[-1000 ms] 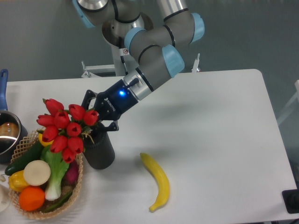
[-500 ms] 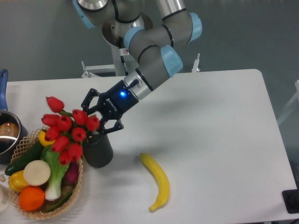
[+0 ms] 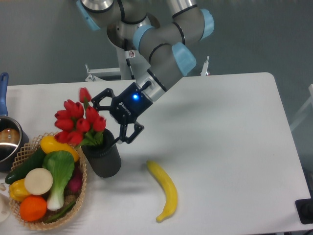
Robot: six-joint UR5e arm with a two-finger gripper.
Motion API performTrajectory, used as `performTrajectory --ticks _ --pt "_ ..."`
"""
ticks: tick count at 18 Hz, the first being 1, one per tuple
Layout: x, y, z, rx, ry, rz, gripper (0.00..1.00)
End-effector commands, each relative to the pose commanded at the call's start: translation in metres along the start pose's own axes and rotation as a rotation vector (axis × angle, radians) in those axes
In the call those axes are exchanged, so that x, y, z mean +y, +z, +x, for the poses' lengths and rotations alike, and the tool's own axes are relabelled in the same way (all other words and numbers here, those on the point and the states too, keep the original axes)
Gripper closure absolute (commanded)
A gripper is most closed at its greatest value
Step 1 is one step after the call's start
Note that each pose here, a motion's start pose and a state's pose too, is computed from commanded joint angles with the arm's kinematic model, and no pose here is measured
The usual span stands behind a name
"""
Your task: Insert the flowers into the vase
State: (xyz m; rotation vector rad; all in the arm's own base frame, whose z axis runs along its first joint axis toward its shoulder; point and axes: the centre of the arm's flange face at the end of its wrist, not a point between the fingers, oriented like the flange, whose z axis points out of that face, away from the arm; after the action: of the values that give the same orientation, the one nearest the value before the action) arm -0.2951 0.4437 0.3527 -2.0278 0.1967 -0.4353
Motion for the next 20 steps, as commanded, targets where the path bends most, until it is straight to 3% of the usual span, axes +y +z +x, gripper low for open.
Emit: performTrajectory --ticks 6,9,12,17,20 --pt "-0.015 -0.068 -0.013 -0.161 0.030 0.002 0.00" --pt "-0.025 -0.103 -0.016 -0.305 0.079 -0.111 0.00" --pt "-0.027 -0.130 -0.024 -0.459 0.113 -0.295 0.00" --pt "-0.014 -0.184 -0.039 -0.584 0.064 -0.338 0.00" --pt "-0.002 -0.209 -0.058 -0.656 0.058 -0.443 0.00"
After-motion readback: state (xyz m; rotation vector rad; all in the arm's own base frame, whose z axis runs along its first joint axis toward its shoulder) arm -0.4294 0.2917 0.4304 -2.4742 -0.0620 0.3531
